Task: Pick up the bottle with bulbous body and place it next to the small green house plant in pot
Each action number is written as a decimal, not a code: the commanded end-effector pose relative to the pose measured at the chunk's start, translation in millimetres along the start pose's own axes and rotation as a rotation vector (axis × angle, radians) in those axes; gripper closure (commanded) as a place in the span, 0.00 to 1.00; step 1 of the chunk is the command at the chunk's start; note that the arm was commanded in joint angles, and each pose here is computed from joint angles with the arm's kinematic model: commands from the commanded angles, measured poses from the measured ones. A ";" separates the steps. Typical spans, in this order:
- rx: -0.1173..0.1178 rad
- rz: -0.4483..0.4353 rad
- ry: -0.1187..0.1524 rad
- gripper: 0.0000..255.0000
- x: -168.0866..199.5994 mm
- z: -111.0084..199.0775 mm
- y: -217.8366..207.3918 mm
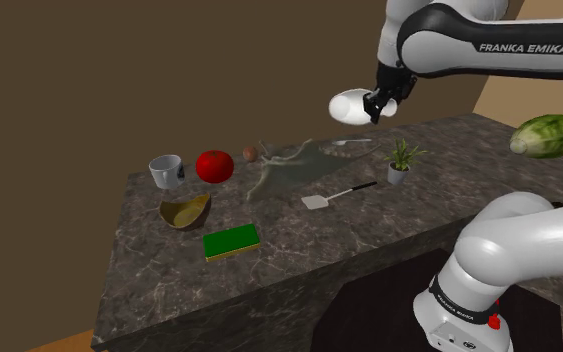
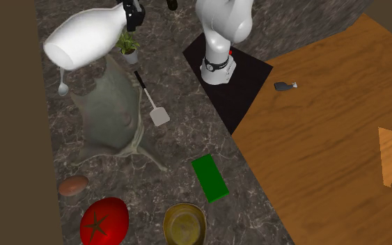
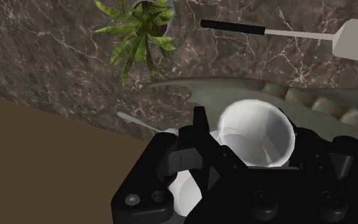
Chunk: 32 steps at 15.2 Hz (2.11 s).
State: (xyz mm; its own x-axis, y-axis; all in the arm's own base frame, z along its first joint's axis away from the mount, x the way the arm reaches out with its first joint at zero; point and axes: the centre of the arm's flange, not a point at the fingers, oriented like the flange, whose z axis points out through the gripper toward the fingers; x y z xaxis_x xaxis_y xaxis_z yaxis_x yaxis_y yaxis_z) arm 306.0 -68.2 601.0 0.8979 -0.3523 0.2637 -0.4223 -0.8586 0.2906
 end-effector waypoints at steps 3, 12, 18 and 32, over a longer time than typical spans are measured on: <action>0.000 -0.001 0.001 1.00 12.6 18.6 48.2; 0.000 -0.001 0.001 1.00 46.0 61.4 153.9; 0.000 -0.001 0.001 1.00 68.3 89.9 224.3; 0.000 -0.001 0.001 1.00 110.2 156.8 362.7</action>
State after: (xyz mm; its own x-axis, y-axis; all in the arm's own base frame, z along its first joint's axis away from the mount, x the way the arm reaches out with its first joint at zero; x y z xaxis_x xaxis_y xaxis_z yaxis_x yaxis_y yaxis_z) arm 271.1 -473.5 594.5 0.8981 -0.3524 0.2631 -0.4220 -0.8589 0.2901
